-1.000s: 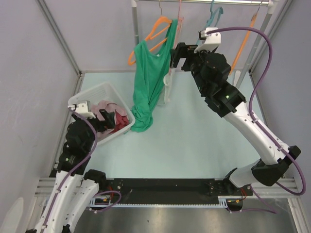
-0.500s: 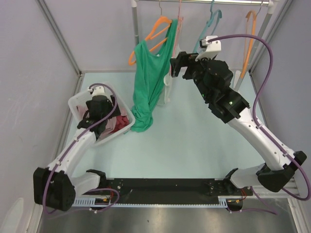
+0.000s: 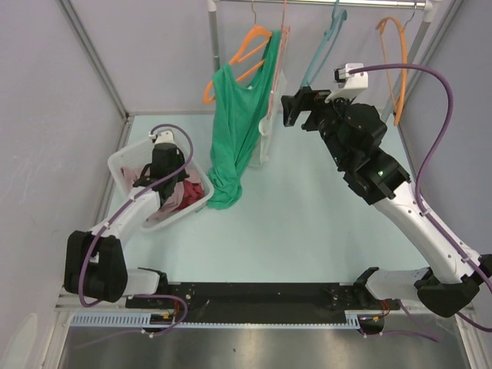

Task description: Place the tank top on the hanger

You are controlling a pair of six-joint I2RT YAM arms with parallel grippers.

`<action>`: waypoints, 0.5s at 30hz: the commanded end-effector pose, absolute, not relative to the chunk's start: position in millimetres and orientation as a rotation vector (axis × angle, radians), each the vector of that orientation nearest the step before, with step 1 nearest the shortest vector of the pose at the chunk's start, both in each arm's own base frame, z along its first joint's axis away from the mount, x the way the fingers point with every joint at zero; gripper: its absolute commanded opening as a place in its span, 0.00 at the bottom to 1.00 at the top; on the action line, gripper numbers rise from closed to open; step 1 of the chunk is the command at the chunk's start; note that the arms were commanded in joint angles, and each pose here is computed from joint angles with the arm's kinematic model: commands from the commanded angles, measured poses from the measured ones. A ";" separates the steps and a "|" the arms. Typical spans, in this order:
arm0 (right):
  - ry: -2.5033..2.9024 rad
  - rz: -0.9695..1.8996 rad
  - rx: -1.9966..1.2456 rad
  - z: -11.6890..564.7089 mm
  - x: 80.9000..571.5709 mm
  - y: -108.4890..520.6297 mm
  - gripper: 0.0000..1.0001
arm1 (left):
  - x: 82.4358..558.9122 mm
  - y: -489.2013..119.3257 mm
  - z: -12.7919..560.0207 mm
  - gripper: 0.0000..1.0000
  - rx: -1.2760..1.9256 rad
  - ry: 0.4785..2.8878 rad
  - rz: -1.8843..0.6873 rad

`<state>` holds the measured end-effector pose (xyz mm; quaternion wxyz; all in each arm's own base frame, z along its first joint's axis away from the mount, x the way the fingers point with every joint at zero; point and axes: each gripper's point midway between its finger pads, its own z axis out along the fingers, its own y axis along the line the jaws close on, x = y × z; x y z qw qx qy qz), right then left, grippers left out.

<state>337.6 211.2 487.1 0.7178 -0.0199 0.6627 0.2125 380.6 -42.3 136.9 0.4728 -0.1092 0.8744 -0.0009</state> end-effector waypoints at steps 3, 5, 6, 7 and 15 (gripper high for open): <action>1.446 0.483 -0.010 488.9 330.3 198.2 0.99 | 383.9 -46.3 209.7 0.00 -0.258 1.957 -0.080; 1.457 0.475 -0.007 483.8 331.6 195.7 0.99 | 373.8 -48.3 242.4 0.00 -0.247 1.887 -0.105; 1.460 0.476 -0.008 483.0 330.5 195.2 0.99 | 367.6 -47.3 250.6 0.00 -0.240 1.878 -0.095; 1.467 0.468 -0.008 480.3 331.2 193.8 0.99 | 361.9 -51.3 265.5 0.00 -0.227 1.846 -0.106; 1.472 0.473 0.014 476.2 323.2 183.7 0.99 | 318.4 -42.2 409.1 0.00 -0.170 1.618 -0.101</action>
